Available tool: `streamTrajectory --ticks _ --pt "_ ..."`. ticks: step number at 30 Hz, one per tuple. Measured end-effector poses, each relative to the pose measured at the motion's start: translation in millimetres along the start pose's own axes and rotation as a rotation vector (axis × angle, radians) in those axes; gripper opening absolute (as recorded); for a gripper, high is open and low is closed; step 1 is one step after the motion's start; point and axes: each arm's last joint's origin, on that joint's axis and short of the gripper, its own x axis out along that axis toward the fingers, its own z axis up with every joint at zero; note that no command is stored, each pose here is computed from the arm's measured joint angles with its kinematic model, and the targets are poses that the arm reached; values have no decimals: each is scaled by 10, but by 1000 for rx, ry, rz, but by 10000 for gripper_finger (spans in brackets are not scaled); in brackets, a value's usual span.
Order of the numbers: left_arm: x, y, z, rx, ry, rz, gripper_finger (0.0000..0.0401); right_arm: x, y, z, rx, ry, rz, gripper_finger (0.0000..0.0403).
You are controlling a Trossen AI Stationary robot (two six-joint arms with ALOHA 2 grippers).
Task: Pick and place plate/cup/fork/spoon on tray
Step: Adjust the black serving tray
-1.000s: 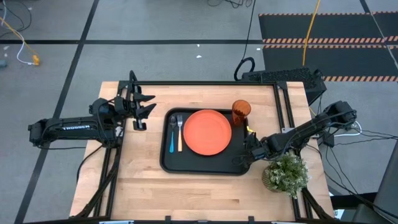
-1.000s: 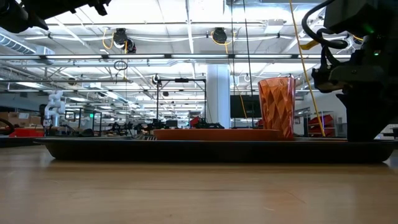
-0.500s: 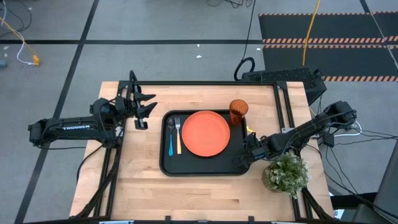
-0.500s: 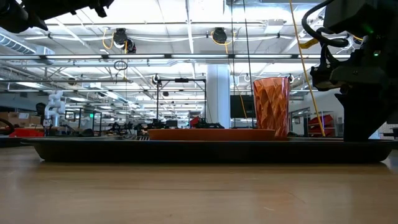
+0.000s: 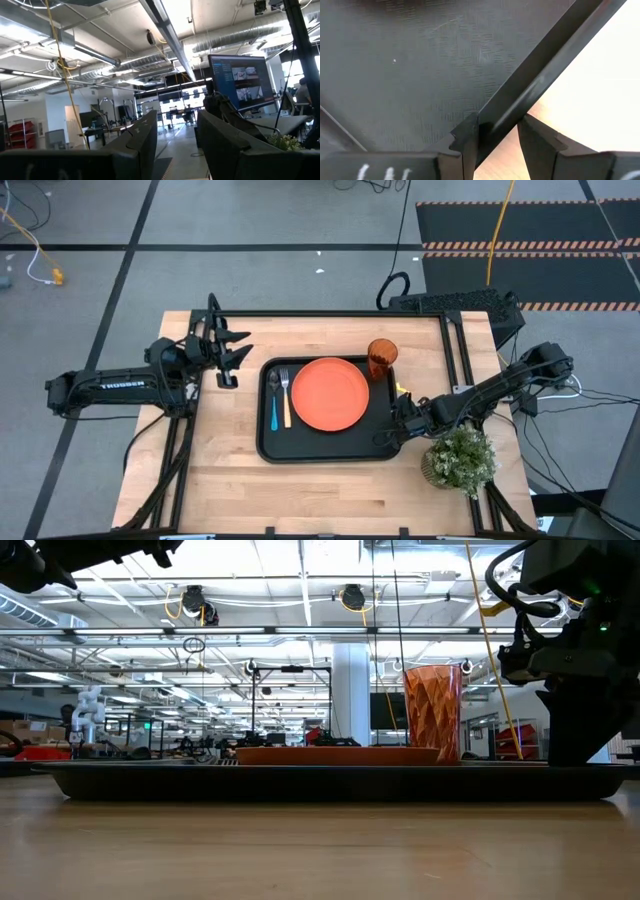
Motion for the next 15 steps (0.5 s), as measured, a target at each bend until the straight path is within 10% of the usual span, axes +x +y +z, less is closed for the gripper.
streamTrajectory --ticks 15 --pt "0 0 1 4 -1 0 143 0 4 2 2 -4 4 118"
